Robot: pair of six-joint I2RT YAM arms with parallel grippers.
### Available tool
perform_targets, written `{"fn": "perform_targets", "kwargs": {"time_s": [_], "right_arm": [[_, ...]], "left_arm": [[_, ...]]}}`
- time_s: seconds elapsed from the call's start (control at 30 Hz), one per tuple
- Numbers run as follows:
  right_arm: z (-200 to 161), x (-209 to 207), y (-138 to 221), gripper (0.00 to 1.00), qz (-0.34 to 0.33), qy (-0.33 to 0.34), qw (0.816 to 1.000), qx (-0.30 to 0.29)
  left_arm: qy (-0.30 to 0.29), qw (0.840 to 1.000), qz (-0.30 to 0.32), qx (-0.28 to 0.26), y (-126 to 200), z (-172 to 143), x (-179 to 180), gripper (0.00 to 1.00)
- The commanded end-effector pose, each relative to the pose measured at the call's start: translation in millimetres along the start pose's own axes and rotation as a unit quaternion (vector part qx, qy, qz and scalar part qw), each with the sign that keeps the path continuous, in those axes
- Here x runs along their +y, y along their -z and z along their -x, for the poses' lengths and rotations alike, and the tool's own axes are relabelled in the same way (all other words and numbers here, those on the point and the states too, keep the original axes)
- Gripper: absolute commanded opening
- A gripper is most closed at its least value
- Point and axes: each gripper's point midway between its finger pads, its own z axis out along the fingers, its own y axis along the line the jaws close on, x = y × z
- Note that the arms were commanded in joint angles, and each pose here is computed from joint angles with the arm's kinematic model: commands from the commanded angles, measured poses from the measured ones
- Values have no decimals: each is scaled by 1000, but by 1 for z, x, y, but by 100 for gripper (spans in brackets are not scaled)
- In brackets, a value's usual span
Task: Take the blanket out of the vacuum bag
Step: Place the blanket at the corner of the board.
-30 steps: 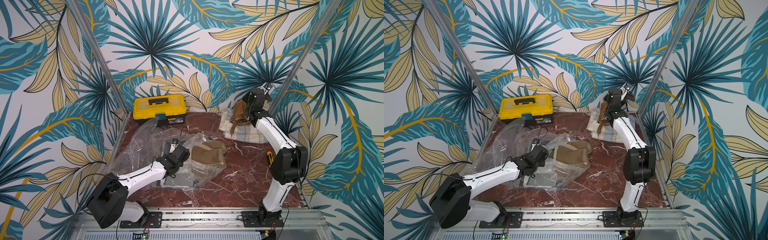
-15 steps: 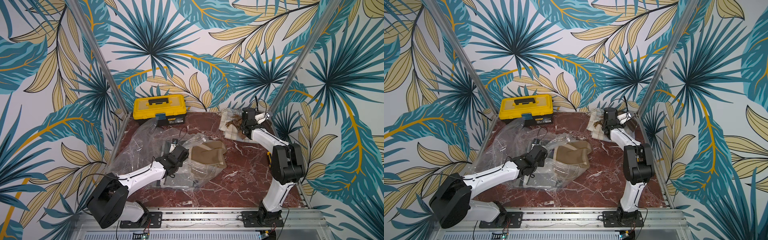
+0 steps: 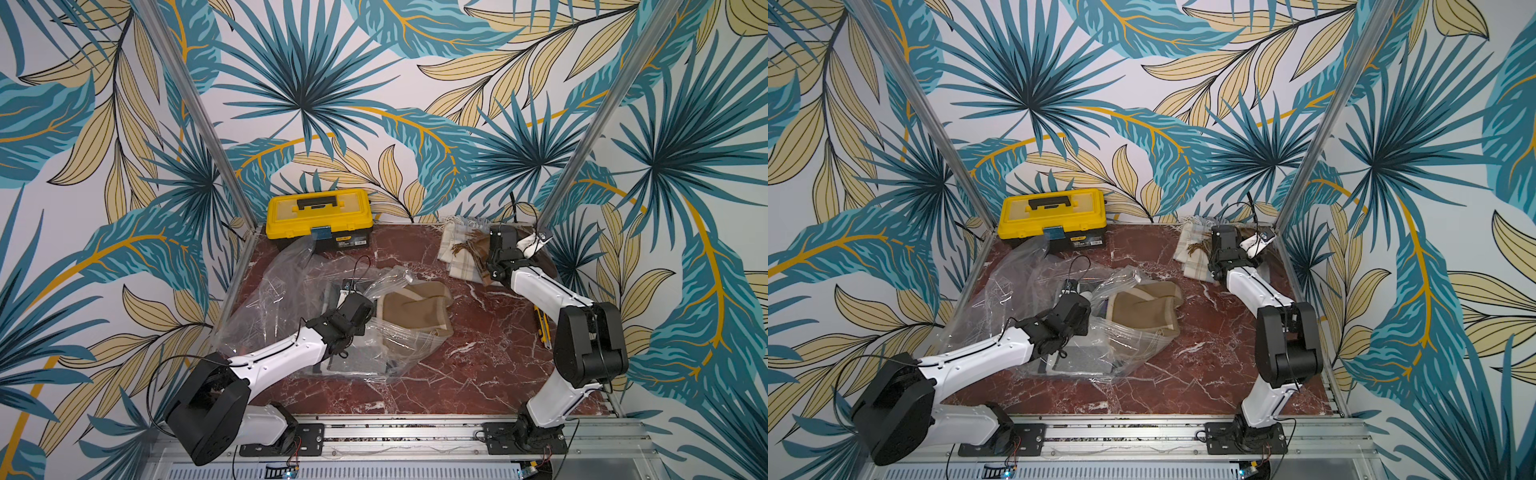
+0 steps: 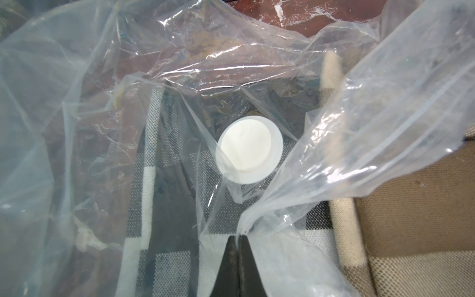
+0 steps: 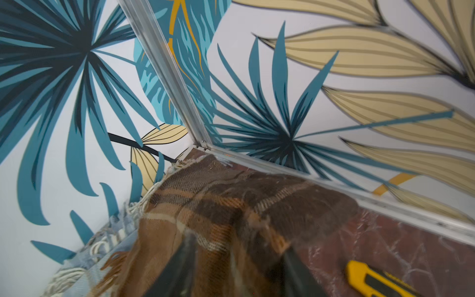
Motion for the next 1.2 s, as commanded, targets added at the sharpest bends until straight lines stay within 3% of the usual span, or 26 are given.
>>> {"fn": "perform_targets", "kwargs": {"time_s": [0.0, 0.13, 0.23, 0.33, 0.37, 0.53, 0.7, 0.93, 1.17], "right_arm": [[34, -14, 20, 64, -31, 108, 993, -24], [39, -5, 34, 70, 5, 135, 990, -29], [17, 28, 30, 74, 75, 172, 982, 12], [-16, 74, 24, 82, 142, 230, 960, 78], [-35, 83, 23, 83, 158, 266, 944, 113], [-100, 120, 15, 92, 205, 325, 897, 217], [-137, 111, 1, 94, 176, 364, 877, 260], [-155, 81, -22, 95, 135, 373, 868, 297], [-181, 68, -25, 94, 141, 388, 847, 336]], "left_arm": [[16, 1000, -20, -2, 0, -2, -4, 0], [21, 999, -36, -3, -4, 1, -13, 0], [20, 999, -42, -3, -7, 5, -19, 0], [19, 999, -48, -7, -7, 10, -24, 0], [21, 999, -48, -10, -7, 12, -24, 0], [26, 999, -43, -19, -2, 13, -18, 0], [28, 999, -36, -21, 3, 8, -10, 0], [21, 999, -29, -23, 5, 7, -6, 0], [24, 999, -35, -20, 3, 8, -10, 0]]}}
